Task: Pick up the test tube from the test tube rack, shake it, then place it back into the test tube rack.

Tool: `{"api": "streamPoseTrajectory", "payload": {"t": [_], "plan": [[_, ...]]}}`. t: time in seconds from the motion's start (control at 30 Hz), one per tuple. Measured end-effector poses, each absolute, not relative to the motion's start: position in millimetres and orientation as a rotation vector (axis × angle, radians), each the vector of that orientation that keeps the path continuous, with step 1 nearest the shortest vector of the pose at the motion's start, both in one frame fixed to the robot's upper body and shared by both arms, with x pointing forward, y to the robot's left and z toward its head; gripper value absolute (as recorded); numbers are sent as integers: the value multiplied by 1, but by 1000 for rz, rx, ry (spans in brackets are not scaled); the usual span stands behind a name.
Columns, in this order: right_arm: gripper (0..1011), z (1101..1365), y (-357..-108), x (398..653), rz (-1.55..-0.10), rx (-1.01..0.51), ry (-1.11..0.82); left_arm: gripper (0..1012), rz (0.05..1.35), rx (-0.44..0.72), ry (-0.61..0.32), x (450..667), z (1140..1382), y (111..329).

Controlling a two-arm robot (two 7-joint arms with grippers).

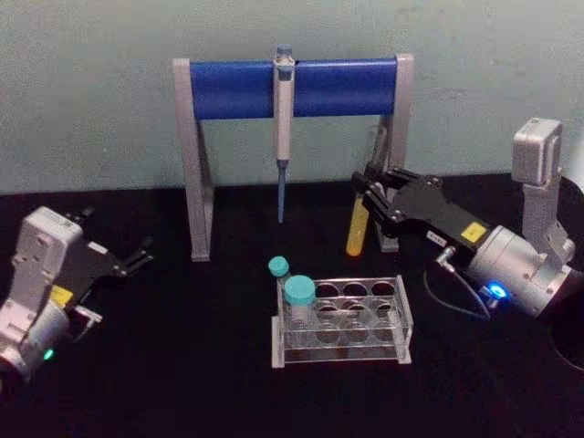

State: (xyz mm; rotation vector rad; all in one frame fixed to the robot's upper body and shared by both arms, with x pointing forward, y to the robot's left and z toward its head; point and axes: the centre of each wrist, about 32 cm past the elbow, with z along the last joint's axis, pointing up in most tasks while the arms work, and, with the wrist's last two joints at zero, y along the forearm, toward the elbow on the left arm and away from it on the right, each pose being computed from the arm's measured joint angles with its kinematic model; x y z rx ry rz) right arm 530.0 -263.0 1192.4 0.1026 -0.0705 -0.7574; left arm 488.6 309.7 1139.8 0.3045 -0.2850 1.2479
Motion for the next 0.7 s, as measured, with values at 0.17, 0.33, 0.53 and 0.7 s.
{"api": "streamPoseTrajectory", "payload": {"t": [0.17,0.33,0.53,0.7], "plan": [[229,1192,-264,529,-765,96,-75,1010,1248,305,-285,489,1140,310],[229,1194,-267,526,-776,85,-89,1010,1248,304,-285,489,1140,310],[229,1199,-275,517,-805,44,-116,1009,1248,304,-285,489,1140,310],[229,1205,-282,503,-808,-17,-115,1010,1248,305,-285,489,1140,310]]}}
